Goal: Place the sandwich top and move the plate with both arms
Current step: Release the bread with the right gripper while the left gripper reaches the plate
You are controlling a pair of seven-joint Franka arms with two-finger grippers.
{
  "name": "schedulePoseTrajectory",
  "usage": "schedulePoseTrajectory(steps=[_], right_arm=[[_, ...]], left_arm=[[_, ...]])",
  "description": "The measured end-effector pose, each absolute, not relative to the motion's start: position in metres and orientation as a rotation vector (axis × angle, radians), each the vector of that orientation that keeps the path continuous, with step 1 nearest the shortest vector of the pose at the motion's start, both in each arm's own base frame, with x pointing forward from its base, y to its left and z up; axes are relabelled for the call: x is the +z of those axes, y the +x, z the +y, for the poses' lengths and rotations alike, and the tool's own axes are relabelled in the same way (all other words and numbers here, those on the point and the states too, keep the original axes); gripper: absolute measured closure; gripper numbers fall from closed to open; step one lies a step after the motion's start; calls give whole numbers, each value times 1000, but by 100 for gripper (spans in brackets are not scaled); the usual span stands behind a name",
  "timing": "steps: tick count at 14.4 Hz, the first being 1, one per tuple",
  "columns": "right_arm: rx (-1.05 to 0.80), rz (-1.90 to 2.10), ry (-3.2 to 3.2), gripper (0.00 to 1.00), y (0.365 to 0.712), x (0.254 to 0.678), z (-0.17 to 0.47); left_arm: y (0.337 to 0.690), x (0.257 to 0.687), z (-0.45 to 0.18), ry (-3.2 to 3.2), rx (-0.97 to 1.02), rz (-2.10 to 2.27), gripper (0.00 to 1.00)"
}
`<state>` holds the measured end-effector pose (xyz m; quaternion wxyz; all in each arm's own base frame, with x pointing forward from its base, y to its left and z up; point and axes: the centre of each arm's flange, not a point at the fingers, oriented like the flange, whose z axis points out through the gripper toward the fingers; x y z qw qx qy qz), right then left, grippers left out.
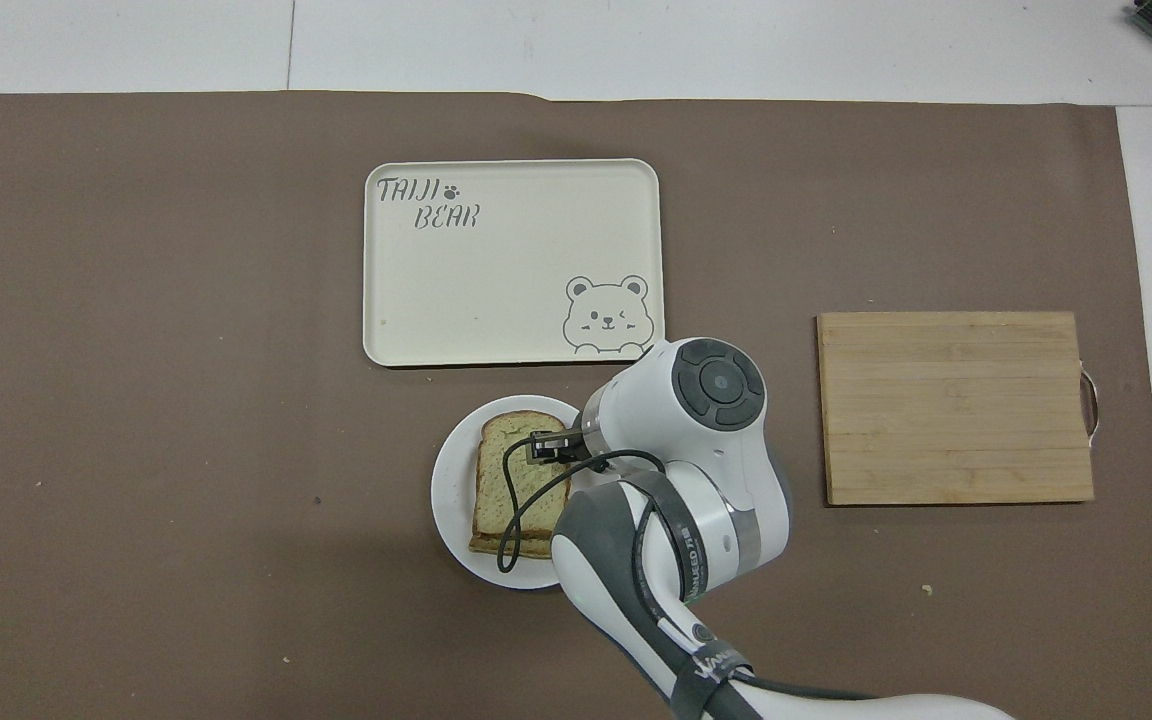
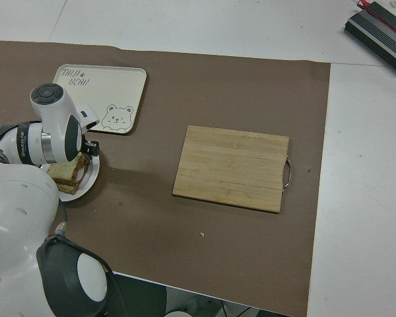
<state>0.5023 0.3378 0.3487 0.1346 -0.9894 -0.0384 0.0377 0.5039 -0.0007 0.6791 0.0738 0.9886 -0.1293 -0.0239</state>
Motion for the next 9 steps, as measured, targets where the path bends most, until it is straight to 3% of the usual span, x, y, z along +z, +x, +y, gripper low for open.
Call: schedulePoseTrajectory(steps=[2, 5, 9], right_arm=[[20, -118, -2900, 0, 519, 371, 313], [-49, -69, -2925, 0, 542, 406, 259], [-24, -46, -2983, 0, 554, 437, 198]], left_arm=[[499, 667, -8, 2895, -101, -390, 0], [496, 632, -20, 2779, -158, -373, 0], [490, 550, -43, 2620, -144, -281, 0]])
